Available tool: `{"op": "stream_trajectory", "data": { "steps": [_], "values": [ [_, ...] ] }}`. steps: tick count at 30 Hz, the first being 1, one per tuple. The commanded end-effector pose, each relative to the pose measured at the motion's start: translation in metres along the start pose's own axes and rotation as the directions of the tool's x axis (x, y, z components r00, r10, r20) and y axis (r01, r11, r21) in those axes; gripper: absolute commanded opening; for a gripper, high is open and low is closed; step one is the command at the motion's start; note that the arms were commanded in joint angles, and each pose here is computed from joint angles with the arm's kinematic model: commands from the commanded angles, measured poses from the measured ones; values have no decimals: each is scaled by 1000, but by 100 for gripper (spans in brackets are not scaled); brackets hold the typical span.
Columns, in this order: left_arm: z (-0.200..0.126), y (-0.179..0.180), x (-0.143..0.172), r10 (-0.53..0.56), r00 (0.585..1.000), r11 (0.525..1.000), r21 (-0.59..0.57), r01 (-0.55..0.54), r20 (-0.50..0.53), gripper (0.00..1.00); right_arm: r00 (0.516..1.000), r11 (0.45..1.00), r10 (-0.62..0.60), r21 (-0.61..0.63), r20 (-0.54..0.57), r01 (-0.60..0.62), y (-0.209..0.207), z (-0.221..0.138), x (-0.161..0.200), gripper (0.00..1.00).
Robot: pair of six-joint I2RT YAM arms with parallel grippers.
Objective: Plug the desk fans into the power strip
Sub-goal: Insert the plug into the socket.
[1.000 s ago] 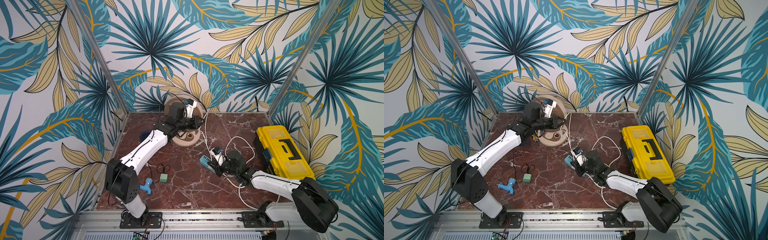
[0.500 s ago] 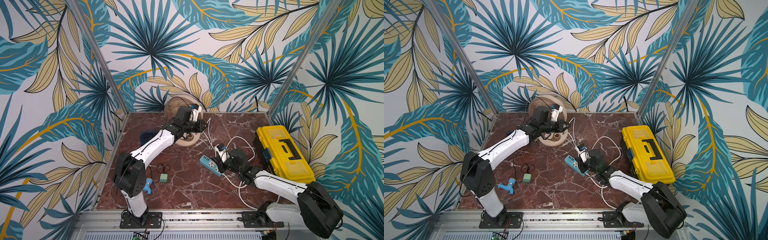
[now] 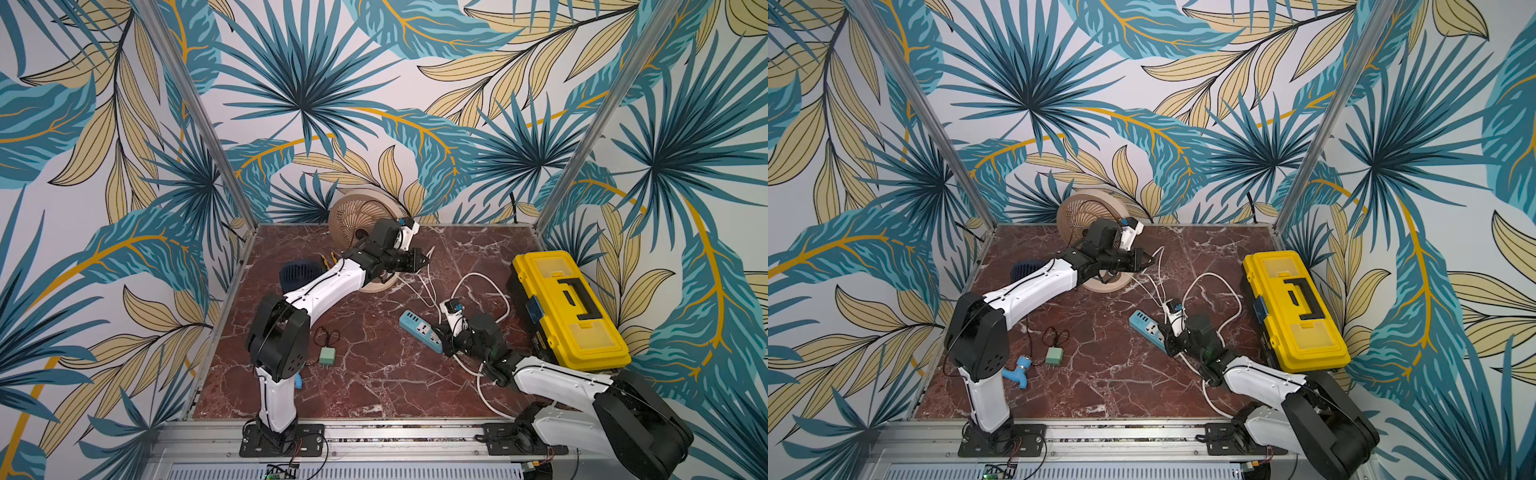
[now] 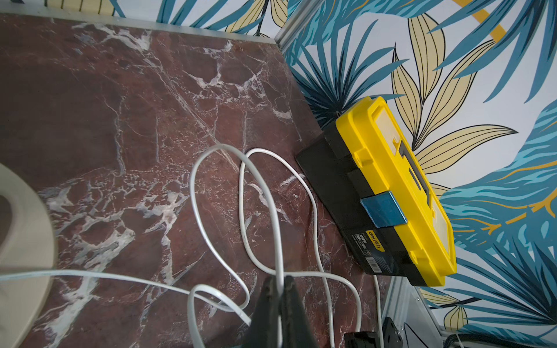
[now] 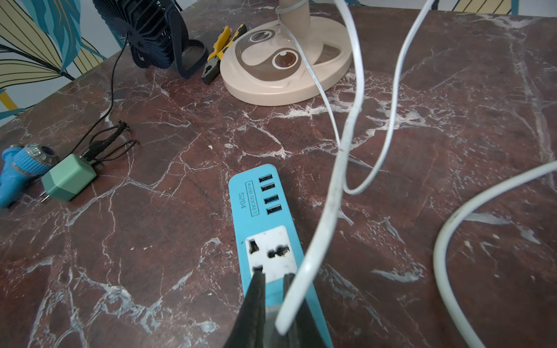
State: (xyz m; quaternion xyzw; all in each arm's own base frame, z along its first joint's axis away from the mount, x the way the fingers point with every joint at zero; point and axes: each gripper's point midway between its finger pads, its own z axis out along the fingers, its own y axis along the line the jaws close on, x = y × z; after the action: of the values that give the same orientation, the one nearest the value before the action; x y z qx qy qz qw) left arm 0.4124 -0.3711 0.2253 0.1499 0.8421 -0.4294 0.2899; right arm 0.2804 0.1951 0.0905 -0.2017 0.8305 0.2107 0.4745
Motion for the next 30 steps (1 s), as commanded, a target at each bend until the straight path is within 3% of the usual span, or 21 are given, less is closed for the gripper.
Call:
{"op": "stream_trajectory", "data": {
  "steps": [1, 16, 30],
  "values": [
    [5, -12, -7, 35, 999, 999, 31, -35, 0, 0, 998, 999, 17, 40, 59, -19, -8, -6, -3, 0],
    [17, -1, 8, 20, 998, 1000, 24, -19, -51, 0, 1000, 997, 4, -82, -4, -5, 10, 8, 20, 0],
    [18, -2, 9, 13, 998, 999, 30, -12, -59, 0, 998, 998, 58, 38, -1, -57, -9, -6, 20, 0]
  ]
}}
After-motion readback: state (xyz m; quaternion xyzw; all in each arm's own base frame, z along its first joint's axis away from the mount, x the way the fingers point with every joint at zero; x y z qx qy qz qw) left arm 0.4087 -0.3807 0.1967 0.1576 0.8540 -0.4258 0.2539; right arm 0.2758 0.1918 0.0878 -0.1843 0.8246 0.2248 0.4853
